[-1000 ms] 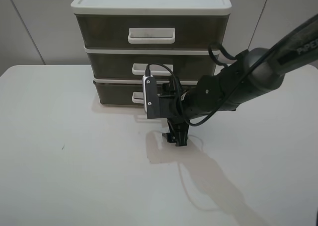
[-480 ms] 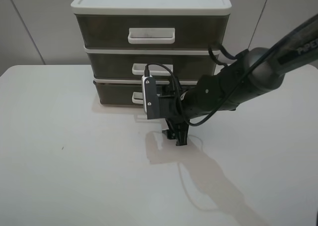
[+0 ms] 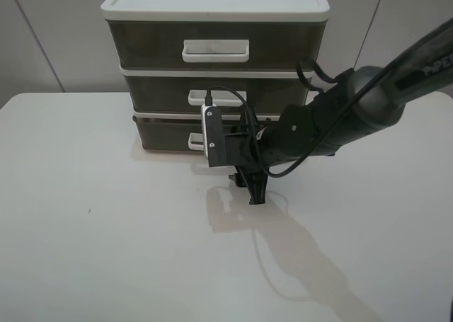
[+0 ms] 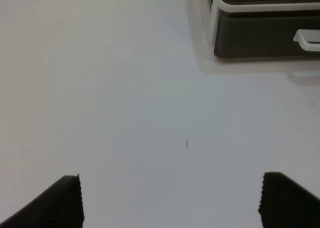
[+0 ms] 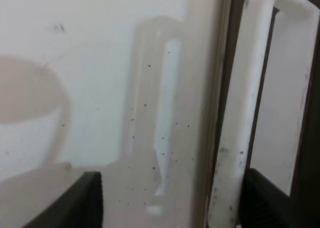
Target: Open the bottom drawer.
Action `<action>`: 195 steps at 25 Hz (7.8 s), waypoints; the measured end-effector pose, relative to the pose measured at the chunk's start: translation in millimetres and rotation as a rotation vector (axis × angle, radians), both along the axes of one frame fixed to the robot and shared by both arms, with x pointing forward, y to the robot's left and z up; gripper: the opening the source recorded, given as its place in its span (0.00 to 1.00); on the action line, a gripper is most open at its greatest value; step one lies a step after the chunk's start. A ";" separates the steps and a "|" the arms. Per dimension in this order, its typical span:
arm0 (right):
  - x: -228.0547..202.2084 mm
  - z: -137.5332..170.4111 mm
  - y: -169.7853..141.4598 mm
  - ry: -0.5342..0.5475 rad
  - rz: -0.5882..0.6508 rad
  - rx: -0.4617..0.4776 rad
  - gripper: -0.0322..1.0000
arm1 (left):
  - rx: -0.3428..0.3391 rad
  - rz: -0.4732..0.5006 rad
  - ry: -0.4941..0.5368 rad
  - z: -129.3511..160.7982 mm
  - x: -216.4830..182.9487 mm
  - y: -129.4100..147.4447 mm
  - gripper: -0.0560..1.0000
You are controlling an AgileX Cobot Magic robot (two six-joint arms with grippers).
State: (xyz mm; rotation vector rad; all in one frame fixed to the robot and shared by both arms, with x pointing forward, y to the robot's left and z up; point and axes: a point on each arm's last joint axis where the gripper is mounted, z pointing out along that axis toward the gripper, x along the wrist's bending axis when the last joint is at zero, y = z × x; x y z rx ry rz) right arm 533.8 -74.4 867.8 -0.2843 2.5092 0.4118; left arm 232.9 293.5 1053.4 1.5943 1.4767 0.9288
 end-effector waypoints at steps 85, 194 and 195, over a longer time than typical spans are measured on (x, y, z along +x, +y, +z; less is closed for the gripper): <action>-11.6 14.1 -0.1 0.031 -0.013 0.029 0.07 | 0.000 0.000 0.000 0.0 0.0 0.0 0.73; -302.6 189.5 -224.7 -0.138 -1.331 1.042 0.75 | 0.001 0.000 0.000 0.0 0.0 0.1 0.73; -302.5 189.6 -223.9 -0.133 -1.324 1.045 0.75 | 0.001 0.000 0.000 0.0 0.0 0.1 0.73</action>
